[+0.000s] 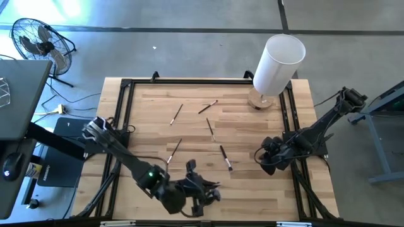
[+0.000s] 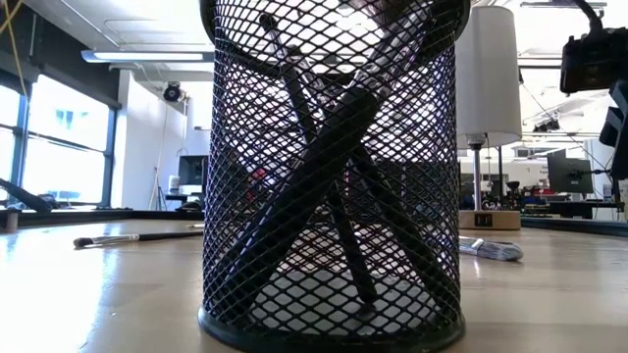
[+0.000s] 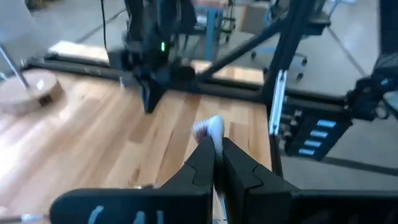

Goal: Put items in baskets/containers
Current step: Put the left black powder brush into the black pen holder, then put the black powder brush into the black pen holder

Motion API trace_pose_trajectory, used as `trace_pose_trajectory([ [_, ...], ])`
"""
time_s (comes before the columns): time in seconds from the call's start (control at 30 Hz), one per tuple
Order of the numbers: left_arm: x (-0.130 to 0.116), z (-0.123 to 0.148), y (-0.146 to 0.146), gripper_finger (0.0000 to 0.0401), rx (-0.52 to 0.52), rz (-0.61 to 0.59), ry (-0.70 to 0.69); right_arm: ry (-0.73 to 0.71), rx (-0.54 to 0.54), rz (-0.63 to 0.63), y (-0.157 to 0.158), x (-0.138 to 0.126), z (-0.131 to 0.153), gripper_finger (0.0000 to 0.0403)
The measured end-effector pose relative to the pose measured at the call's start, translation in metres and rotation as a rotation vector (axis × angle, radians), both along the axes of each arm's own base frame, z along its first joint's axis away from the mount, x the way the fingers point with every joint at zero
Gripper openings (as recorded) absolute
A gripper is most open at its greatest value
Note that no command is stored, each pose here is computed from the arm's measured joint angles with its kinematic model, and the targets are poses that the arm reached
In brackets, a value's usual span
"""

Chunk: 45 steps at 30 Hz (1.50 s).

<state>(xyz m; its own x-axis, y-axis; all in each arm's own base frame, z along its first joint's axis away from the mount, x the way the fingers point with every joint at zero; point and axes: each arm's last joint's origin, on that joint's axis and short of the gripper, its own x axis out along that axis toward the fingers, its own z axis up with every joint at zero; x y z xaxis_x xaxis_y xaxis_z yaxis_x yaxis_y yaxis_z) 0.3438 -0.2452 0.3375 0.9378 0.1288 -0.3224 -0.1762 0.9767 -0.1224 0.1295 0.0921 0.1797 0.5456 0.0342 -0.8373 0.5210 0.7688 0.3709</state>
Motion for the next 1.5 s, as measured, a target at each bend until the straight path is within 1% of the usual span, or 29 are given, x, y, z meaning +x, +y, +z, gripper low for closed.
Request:
trace_pose_trajectory([
  [0.07, 0.005, -0.015, -0.008, 0.0002, 0.008, 0.033, 0.013, -0.019, 0.006, 0.004, 0.002, 0.001, 0.001, 0.0007],
  [0.13, 0.009, -0.032, -0.015, 0.0001, -0.009, 0.057, 0.037, -0.029, 0.021, 0.013, 0.004, 0.001, 0.002, 0.0007],
  [0.2, 0.008, -0.045, -0.021, 0.0001, 0.009, 0.066, 0.071, -0.036, 0.043, 0.027, 0.006, 0.001, 0.003, 0.0007],
  [0.3, 0.011, -0.057, -0.023, 0.0001, 0.004, 0.13, 0.076, -0.05, 0.07, 0.026, 0.008, 0.002, 0.004, 0.0007],
  [0.37, 0.007, -0.071, -0.022, 0.0001, 0.011, 0.166, 0.084, -0.058, 0.094, 0.024, 0.009, 0.003, 0.005, 0.0006],
  [0.47, 0.005, -0.097, -0.019, 0.0001, -0.049, 0.186, 0.053, -0.069, 0.116, 0.03, 0.011, 0.004, 0.006, 0.0002],
  [0.57, 0.001, -0.121, -0.018, 0.0001, -0.11, 0.195, -0.014, -0.073, 0.124, 0.025, 0.011, 0.005, 0.006, 0.0004],
  [0.63, -0.003, -0.13, -0.019, 0.0003, -0.157, 0.187, -0.065, -0.077, 0.129, 0.025, 0.011, 0.005, 0.006, 0.0004],
  [0.7, -0.004, -0.133, -0.02, 0.0014, -0.191, 0.159, -0.08, -0.078, 0.129, 0.024, 0.012, 0.005, 0.006, 0.0002],
  [0.87, 0.001, -0.128, -0.02, 0.0064, -0.223, 0.103, -0.073, -0.089, 0.131, 0.02, 0.012, 0.006, 0.007, 0.0002],
  [1.03, 0.005, -0.118, -0.022, 0.0115, -0.156, 0.059, -0.072, -0.108, 0.107, 0.001, 0.011, 0.006, 0.007, 0.0002],
  [1.2, 0.004, -0.119, -0.021, 0.0157, -0.116, 0.044, -0.041, -0.135, 0.078, -0.02, 0.01, 0.007, 0.008, 0.0001],
  [1.27, 0.001, -0.113, -0.019, 0.0166, -0.106, 0.051, -0.034, -0.145, 0.068, -0.027, 0.009, 0.007, 0.008, 0.0003],
  [1.33, -0.003, -0.1, -0.014, 0.0168, -0.119, 0.062, -0.045, -0.155, 0.052, -0.035, 0.009, 0.008, 0.008, 0.0005],
  [1.5, -0.02, -0.064, 0.005, 0.016, -0.098, 0.142, -0.051, -0.225, -0.017, -0.074, 0.007, 0.01, 0.01, 0.0005],
])
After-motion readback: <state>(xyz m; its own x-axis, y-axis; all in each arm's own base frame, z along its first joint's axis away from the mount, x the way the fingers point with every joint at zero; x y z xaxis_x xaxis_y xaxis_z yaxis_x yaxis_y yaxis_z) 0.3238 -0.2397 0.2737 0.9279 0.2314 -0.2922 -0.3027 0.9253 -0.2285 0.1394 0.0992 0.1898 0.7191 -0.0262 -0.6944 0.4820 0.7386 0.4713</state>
